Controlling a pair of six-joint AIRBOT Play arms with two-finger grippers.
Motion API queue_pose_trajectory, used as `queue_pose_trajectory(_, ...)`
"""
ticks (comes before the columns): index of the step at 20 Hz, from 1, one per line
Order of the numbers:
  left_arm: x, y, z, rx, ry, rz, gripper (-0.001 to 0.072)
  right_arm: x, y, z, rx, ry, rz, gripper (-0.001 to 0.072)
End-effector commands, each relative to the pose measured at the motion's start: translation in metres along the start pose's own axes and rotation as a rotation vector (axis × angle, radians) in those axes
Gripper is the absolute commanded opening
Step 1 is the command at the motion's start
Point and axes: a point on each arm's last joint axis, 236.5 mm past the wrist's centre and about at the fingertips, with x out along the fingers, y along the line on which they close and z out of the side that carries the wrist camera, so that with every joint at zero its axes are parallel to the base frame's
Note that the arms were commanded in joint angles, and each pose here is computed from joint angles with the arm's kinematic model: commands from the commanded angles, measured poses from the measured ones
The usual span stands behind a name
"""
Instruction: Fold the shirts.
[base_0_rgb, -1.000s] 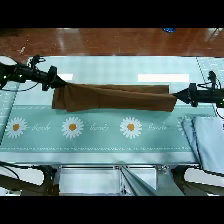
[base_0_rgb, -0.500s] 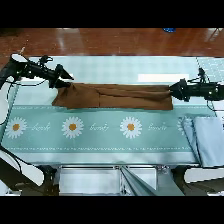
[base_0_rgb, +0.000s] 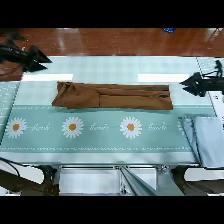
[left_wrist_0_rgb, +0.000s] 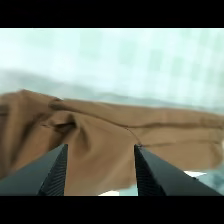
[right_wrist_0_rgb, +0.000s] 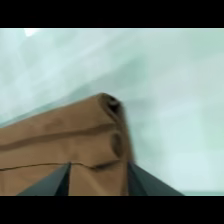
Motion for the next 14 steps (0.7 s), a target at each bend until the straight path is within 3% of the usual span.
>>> queue_pose_trajectory(1, -0.080, -0.016, 0.030, 0.152, -0.279, 0.175, 0.0507, -0.016, -0.043, -0.016, 0.054, 0.015, -0.159, 0.0413)
queue_pose_trajectory(6, -0.070, -0.089, -0.042, 0.350, -0.337, 0.113, 0.0508, 0.044, -0.040, -0.061, 0.058, 0.074, -0.110, 0.0413)
queue_pose_trajectory(12, 0.010, -0.094, -0.131, 0.391, -0.090, 0.068, 0.0508, 0.096, -0.003, -0.078, 0.090, 0.143, 0.046, 0.0413)
queue_pose_trajectory(13, 0.023, -0.096, -0.142, 0.401, -0.050, 0.064, 0.0508, 0.104, 0.001, -0.082, 0.096, 0.158, 0.055, 0.0404)
queue_pose_trajectory(14, 0.034, -0.097, -0.150, 0.409, -0.016, 0.061, 0.0507, 0.108, 0.004, -0.085, 0.086, 0.165, 0.057, 0.0316)
